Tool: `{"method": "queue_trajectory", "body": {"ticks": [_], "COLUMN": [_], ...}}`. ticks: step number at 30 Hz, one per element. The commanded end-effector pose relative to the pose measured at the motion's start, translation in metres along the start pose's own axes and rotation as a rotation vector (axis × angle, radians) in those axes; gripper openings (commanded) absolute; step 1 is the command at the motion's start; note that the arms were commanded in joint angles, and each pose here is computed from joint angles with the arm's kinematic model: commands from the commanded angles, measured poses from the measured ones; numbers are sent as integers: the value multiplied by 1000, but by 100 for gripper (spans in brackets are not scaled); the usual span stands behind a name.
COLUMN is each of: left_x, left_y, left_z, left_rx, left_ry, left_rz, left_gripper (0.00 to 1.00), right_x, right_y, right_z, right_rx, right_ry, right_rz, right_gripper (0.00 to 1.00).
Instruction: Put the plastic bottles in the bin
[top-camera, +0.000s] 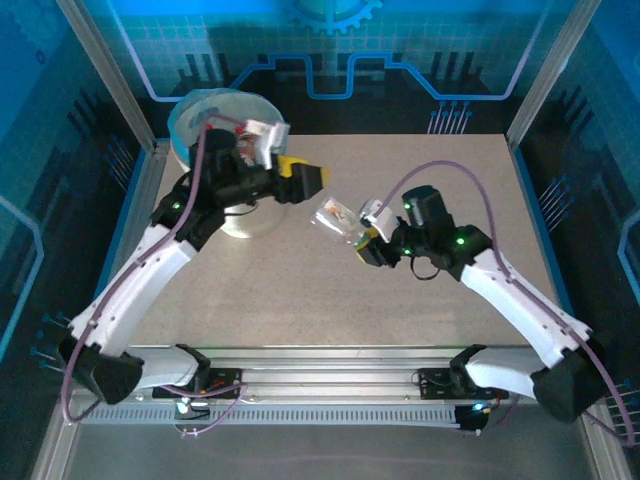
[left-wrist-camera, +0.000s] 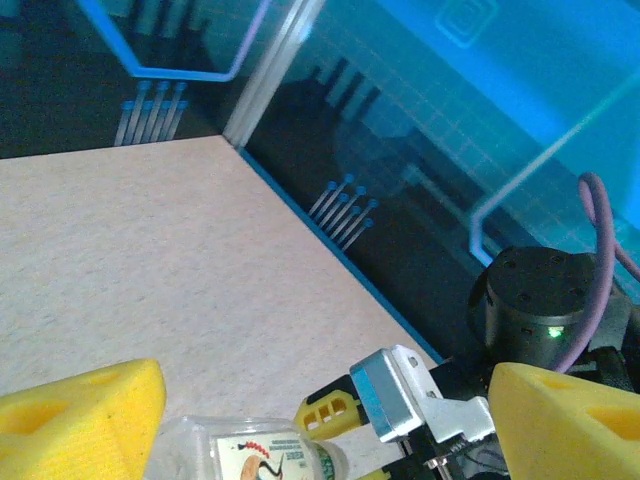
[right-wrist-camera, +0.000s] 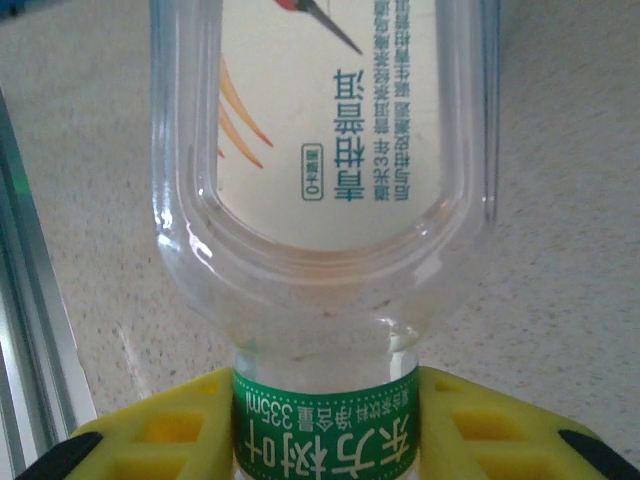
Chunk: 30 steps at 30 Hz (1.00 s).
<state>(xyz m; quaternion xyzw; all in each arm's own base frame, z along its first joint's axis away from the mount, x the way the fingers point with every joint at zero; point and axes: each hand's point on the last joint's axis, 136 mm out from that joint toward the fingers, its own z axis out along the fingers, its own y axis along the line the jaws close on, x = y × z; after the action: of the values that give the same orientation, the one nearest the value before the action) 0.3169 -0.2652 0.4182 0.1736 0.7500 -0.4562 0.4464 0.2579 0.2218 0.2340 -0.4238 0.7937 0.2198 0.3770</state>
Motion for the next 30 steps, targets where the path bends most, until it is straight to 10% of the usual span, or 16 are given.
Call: {"method": "queue_trajectory", "body": {"ticks": [1,11,18,30], "left_x": [-13,-30,-31,-3], "left_y": [-32,-59,-17,-31], "left_z": [26,50,37,75], "left_rx": [67,132,-67,77], "left_ry": [6,-28,-169,-6], "left_rz": [15,-110,-164,-186], "left_gripper": [86,84,87,87], "right_x": [-17,-30,-36,-69], "right_y": [0,-6,-13,-10], "right_z": [-27,-67,-85,-112], "right_rx": [9,-64,-17,19], "right_ry": [-71,-161,-220,-373], "right_rz": [76,237,299,252], "right_gripper": [23,25,23,22]}}
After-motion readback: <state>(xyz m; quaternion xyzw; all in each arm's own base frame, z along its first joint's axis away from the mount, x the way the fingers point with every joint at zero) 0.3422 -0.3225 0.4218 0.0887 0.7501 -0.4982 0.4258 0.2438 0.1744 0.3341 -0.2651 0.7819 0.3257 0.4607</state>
